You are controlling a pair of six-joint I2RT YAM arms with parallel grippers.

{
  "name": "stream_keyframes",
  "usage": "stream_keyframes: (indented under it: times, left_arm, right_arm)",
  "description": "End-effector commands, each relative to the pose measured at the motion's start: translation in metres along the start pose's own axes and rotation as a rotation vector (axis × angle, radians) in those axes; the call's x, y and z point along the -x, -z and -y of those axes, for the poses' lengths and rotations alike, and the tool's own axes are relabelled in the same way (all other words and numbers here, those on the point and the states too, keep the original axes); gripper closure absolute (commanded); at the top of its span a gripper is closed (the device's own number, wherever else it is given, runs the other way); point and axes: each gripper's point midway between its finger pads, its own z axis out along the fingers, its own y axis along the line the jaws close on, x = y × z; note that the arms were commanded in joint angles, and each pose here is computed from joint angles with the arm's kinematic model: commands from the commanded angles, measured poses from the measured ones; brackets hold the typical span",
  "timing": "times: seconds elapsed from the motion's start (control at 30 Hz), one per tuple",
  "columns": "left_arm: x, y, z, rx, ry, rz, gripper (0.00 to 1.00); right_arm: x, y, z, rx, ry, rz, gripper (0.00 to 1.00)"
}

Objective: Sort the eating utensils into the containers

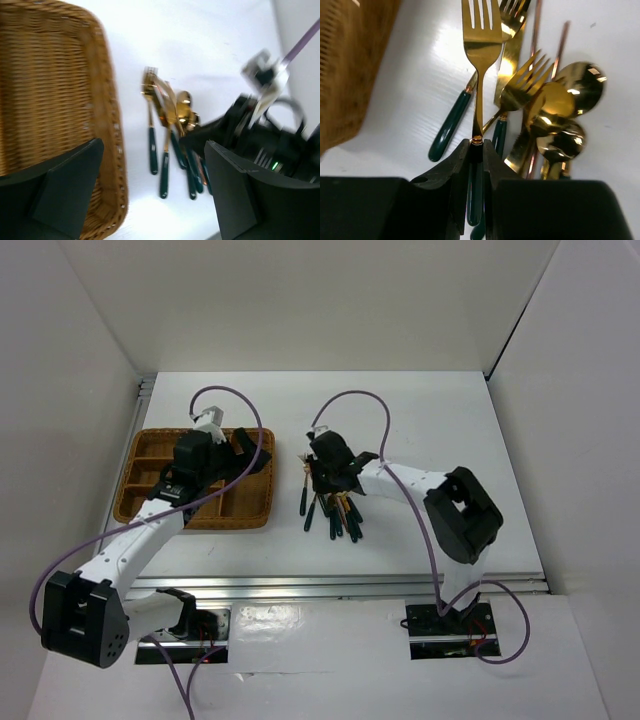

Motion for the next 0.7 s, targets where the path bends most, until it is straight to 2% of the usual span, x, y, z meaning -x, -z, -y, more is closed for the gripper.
stream_keyframes:
  times: [0.0, 0.03, 0.1, 0.17, 0.27, 0.4, 0.47, 0.53, 0.67]
  left_arm:
    - [0.007, 0.011, 0.039, -0.231, -0.079, 0.047, 0.04]
    - [0.005, 0.014, 0.043, -0.255, -0.074, 0.046, 0.04]
    - [0.0, 0.014, 0.045, -0.293, -0.082, 0.042, 0.04]
    - [-0.003, 0.019, 0.065, -0.408, -0.088, 0.047, 0.04]
    - [-0.029, 0.022, 0.082, -0.543, -0.088, 0.006, 0.05]
    - [-0.045, 0.021, 0.108, -0.695, -0.135, -0.01, 0.06]
    - [-0.049, 0.018, 0.124, -0.758, -0.16, -0.018, 0.08]
    - [-0.054, 0.013, 0.133, -0.777, -0.174, -0.032, 0.08]
    - [-0.056, -0.005, 0.146, -0.763, -0.193, -0.047, 0.1]
  right_arm:
    - [0.079, 0.059, 0.002, 0.047, -0.114, 0.207, 1.0]
    - [0.097, 0.074, 0.01, 0.07, -0.138, 0.259, 1.0]
    - [0.107, 0.084, 0.013, 0.122, -0.192, 0.284, 1.0]
    - [0.122, 0.096, 0.026, 0.134, -0.261, 0.331, 1.0]
    - [0.128, 0.106, 0.041, 0.146, -0.335, 0.378, 1.0]
    - [0.142, 0.119, 0.03, 0.242, -0.383, 0.451, 1.0]
    - [0.134, 0.119, 0.021, 0.302, -0.398, 0.438, 1.0]
    - [0.14, 0.13, 0.012, 0.366, -0.4, 0.479, 1.0]
    - [0.128, 0.132, 0.005, 0.422, -0.391, 0.471, 1.0]
